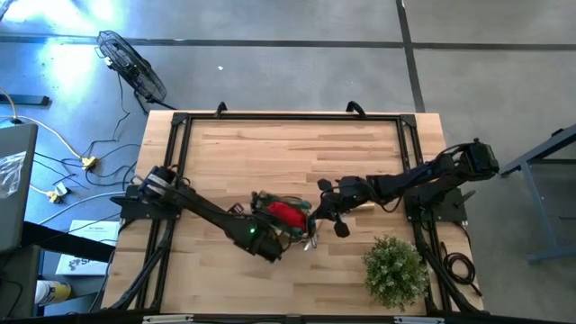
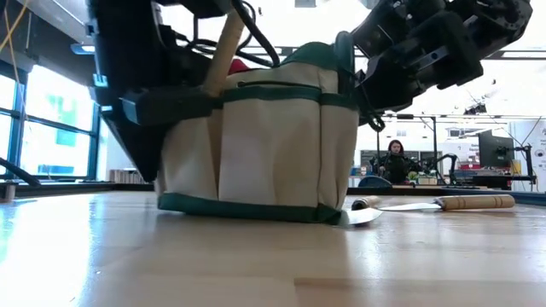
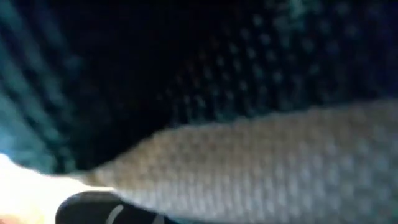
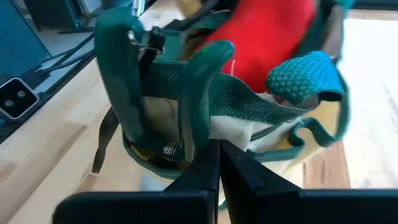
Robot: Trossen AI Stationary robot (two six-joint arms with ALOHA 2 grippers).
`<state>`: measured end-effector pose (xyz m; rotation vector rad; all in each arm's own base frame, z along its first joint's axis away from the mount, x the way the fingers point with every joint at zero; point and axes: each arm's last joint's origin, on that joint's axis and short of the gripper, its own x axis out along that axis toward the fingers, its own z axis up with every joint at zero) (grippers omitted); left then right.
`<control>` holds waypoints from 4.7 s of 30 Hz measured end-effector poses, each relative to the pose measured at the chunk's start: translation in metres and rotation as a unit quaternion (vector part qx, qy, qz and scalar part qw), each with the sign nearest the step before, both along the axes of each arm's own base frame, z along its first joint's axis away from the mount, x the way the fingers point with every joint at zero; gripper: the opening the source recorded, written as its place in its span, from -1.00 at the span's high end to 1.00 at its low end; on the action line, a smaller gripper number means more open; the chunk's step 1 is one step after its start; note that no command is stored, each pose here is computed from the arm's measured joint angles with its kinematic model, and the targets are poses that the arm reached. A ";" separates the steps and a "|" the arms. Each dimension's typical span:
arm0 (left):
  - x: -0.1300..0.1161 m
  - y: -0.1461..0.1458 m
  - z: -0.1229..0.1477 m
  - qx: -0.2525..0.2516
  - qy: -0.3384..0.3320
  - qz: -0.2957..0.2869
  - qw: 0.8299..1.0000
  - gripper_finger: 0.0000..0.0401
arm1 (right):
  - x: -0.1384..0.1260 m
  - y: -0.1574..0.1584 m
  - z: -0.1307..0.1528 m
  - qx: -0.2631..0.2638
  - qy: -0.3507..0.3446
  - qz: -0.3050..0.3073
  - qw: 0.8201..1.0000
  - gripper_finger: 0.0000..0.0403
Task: Pick & Place Garden tools in Gardening bag
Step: Adjust the green gardening bag
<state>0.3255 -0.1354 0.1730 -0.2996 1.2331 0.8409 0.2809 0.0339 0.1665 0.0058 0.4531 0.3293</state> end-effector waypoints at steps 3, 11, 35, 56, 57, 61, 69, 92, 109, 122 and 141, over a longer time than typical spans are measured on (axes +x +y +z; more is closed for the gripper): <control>0.001 0.008 0.000 0.006 0.014 -0.003 1.000 1.00 | -0.001 0.005 0.000 0.001 0.001 0.009 1.000 0.98; -0.007 0.029 0.003 0.036 0.089 0.021 0.995 1.00 | -0.002 0.012 -0.001 0.002 0.007 0.022 1.000 0.98; 0.005 0.094 0.005 0.071 0.143 0.018 0.987 1.00 | -0.005 0.021 -0.003 0.033 0.033 0.052 0.998 0.98; -0.007 0.066 0.007 0.035 0.166 0.023 0.985 1.00 | 0.003 0.035 0.018 -0.025 0.045 0.035 0.998 0.98; -0.008 0.062 0.007 0.034 0.166 0.026 0.985 1.00 | 0.002 0.035 0.021 -0.036 0.044 0.030 0.998 0.98; -0.012 0.047 0.007 0.030 0.156 0.029 0.987 1.00 | -0.007 0.042 0.040 -0.090 0.012 0.020 0.996 0.98; -0.016 0.033 0.007 0.034 0.138 0.042 0.989 1.00 | -0.035 0.040 0.069 -0.149 -0.002 -0.026 0.989 0.98; 0.003 0.033 0.067 0.144 0.045 0.041 0.988 1.00 | -0.040 -0.015 0.047 -0.152 0.145 -0.225 0.951 0.98; -0.005 -0.085 0.062 0.042 -0.106 -0.221 0.969 1.00 | -0.044 -0.042 0.032 -0.091 0.168 -0.237 0.952 0.98; 0.023 -0.035 -0.006 0.049 -0.192 -0.153 0.968 1.00 | -0.020 -0.030 0.002 -0.059 0.166 -0.176 0.969 0.98; 0.022 0.004 0.001 0.154 -0.185 -0.103 0.965 1.00 | -0.009 0.007 0.002 -0.023 0.115 -0.090 0.989 0.98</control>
